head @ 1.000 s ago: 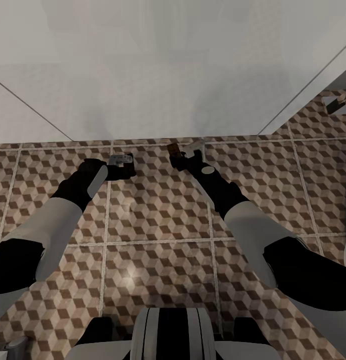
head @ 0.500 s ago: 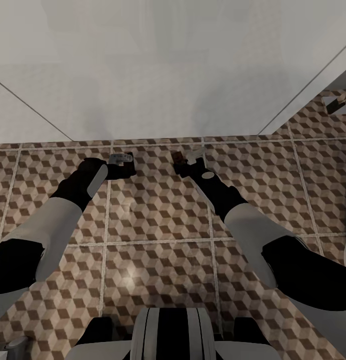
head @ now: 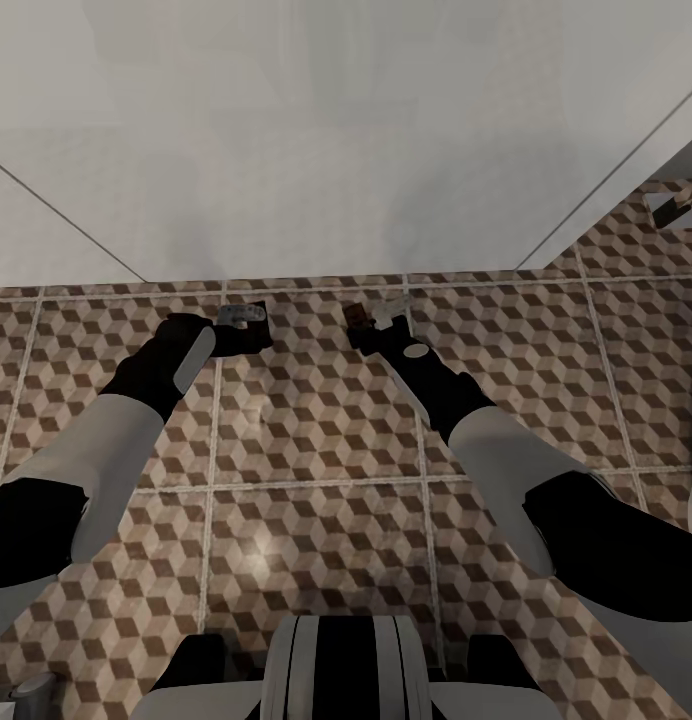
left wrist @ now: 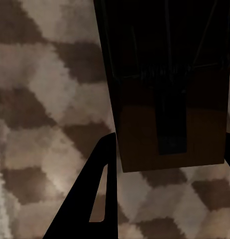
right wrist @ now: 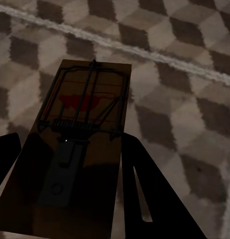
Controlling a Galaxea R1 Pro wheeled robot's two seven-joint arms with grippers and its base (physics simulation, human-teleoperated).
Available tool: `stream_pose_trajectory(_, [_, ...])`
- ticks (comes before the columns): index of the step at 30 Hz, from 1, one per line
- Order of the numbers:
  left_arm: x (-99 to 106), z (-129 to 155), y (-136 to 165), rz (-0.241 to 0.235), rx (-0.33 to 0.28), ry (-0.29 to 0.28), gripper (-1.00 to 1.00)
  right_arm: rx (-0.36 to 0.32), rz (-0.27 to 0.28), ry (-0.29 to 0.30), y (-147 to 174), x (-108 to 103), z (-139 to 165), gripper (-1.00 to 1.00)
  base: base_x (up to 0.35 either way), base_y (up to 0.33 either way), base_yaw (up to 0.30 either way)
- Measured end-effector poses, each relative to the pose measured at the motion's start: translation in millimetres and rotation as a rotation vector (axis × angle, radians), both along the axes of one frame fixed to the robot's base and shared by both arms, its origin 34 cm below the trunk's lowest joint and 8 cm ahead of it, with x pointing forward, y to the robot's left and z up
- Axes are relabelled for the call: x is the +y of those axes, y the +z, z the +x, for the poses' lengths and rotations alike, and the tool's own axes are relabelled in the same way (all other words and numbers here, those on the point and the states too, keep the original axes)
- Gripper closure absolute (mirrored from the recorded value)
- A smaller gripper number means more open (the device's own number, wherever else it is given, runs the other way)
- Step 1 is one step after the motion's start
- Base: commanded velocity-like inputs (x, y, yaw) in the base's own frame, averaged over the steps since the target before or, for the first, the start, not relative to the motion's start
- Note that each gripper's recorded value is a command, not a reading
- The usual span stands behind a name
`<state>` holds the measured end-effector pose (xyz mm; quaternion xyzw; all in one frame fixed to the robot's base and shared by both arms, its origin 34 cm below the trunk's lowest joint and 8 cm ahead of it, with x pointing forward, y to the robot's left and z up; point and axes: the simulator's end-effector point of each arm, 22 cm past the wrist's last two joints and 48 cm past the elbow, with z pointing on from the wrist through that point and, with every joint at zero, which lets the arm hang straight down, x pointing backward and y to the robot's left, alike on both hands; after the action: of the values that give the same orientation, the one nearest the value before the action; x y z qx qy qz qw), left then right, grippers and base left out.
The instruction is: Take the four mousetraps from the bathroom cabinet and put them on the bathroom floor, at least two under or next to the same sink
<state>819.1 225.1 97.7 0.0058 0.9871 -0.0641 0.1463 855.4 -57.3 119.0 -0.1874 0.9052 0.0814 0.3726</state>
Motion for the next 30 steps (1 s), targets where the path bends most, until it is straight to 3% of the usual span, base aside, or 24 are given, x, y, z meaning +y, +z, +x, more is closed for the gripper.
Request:
stream_pose_trajectory(7, [-0.4, -0.1, 0.0, 0.000, 0.000, 0.000, 1.00, -0.001, 0.000, 0.001, 0.2, 0.3, 0.1, 1.00, 0.000, 0.000, 0.000])
stream_pose_trajectory(8, [-0.4, -0.2, -0.1, 0.000, 0.001, 0.000, 1.00, -0.001, 0.000, 0.001, 0.2, 0.3, 0.1, -1.00, 0.000, 0.000, 0.000])
stream_pose_trajectory(30, [-0.2, -1.0, -0.8, 0.000, 0.003, 0.000, 1.00, -0.003, 0.006, 0.004, 1.0, 1.7, 0.3, -1.00, 0.000, 0.000, 0.000])
